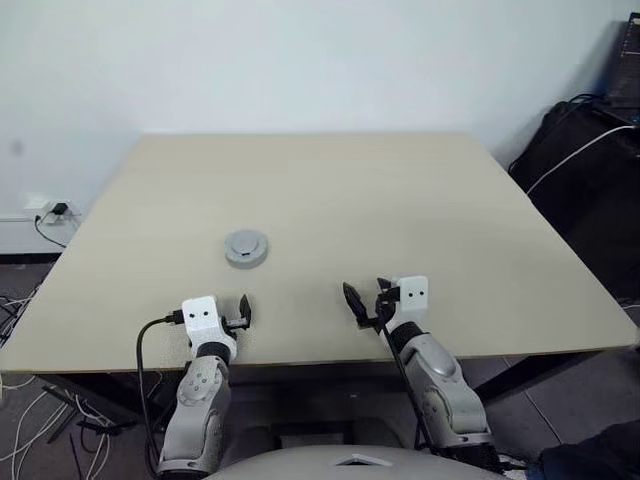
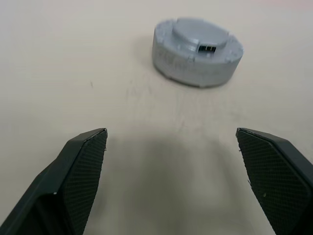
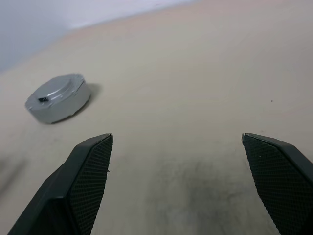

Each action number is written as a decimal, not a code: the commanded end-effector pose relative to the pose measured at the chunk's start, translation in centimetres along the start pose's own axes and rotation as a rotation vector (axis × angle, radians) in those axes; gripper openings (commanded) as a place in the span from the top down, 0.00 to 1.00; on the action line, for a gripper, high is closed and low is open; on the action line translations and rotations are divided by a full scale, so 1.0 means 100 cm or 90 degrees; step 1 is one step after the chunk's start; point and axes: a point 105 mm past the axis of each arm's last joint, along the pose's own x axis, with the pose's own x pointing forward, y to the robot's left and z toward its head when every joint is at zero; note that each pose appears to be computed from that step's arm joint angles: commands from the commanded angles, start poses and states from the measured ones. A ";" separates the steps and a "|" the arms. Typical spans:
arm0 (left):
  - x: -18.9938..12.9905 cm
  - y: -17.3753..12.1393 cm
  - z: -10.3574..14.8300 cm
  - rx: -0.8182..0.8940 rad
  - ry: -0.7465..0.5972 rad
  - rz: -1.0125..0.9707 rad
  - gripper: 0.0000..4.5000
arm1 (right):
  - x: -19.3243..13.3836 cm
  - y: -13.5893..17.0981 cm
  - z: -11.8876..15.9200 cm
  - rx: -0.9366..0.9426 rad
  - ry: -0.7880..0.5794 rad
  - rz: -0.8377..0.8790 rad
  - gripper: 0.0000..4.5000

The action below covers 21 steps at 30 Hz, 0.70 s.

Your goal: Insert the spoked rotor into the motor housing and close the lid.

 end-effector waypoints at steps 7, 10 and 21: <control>0.002 -0.011 0.034 0.123 -0.168 0.007 0.01 | -0.013 -0.020 0.027 -0.033 -0.123 -0.110 0.00; 0.001 -0.011 0.035 0.121 -0.182 0.011 0.01 | -0.017 -0.025 0.035 -0.068 -0.151 -0.143 0.00; 0.001 -0.015 0.037 0.107 -0.196 -0.002 0.01 | -0.033 -0.041 0.036 -0.107 -0.229 -0.225 0.00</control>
